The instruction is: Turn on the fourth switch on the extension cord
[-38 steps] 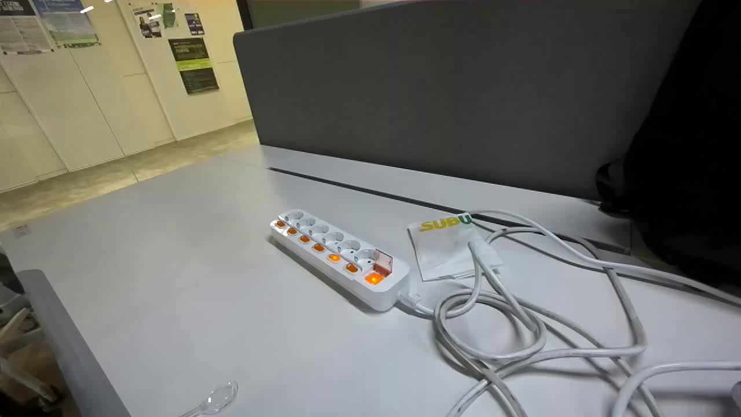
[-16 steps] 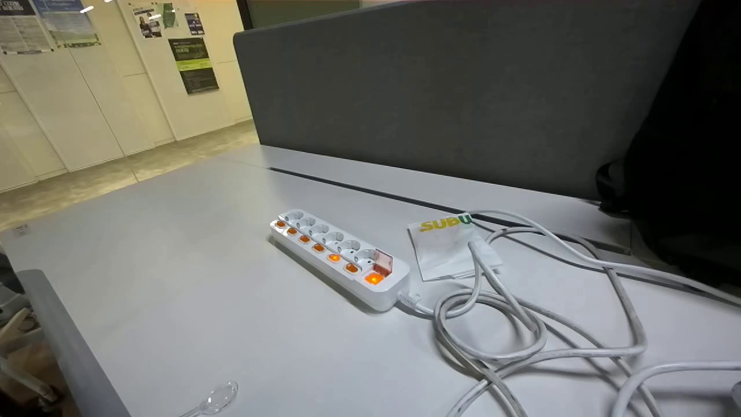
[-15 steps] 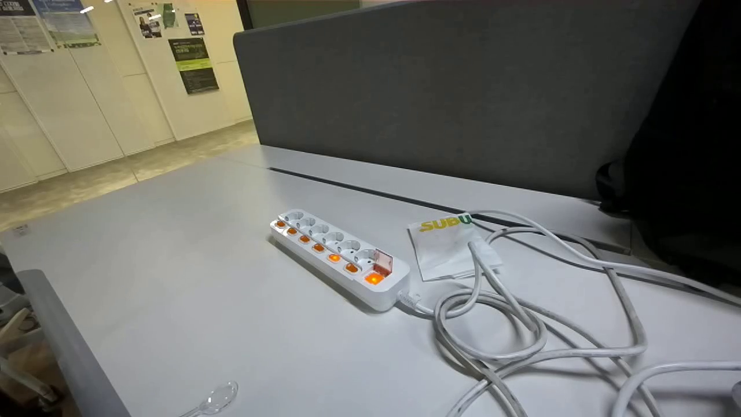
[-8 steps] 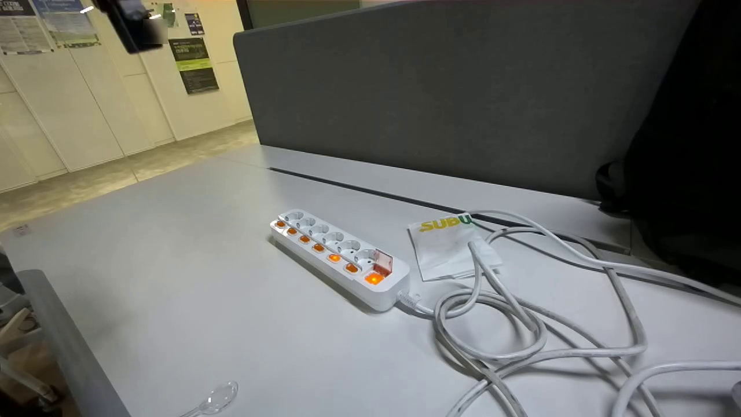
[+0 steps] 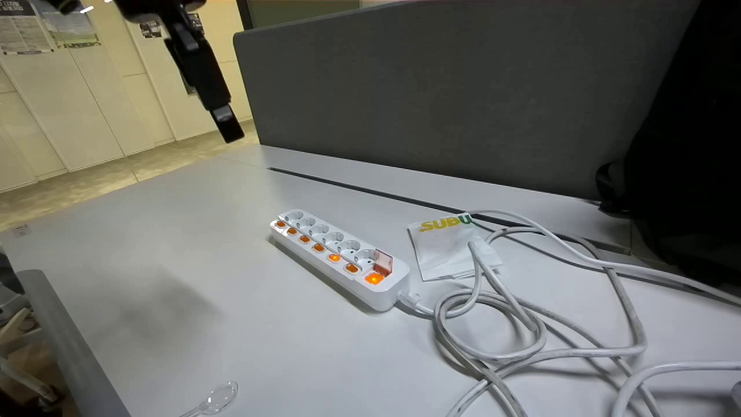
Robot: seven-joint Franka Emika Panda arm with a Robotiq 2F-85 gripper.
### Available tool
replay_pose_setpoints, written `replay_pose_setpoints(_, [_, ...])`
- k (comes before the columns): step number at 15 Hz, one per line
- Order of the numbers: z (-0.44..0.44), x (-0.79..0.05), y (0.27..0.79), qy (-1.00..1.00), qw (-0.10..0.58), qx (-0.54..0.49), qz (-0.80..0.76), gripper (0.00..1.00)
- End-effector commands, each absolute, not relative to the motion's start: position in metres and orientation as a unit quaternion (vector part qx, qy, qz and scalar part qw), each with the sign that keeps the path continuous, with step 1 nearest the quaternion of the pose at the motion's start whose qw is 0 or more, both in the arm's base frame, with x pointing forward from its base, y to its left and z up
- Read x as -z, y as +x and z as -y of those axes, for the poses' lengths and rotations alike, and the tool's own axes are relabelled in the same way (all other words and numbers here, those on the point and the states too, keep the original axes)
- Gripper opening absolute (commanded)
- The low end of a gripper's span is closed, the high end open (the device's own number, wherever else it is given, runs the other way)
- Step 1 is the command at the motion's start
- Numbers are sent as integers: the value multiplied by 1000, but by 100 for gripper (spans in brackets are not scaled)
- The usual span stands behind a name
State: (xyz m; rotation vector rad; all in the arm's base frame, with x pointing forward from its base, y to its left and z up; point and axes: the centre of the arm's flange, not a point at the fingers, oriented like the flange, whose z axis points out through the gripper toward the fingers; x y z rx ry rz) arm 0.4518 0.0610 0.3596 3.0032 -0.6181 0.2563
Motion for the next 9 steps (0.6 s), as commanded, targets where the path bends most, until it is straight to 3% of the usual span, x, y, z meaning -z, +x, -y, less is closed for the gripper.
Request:
replay_pose_setpoints(1, [-43, -326, 452, 964, 45, -58, 254, 0])
replay_pose_setpoints(9, [-32, -316, 451, 967, 42, -36, 249, 1])
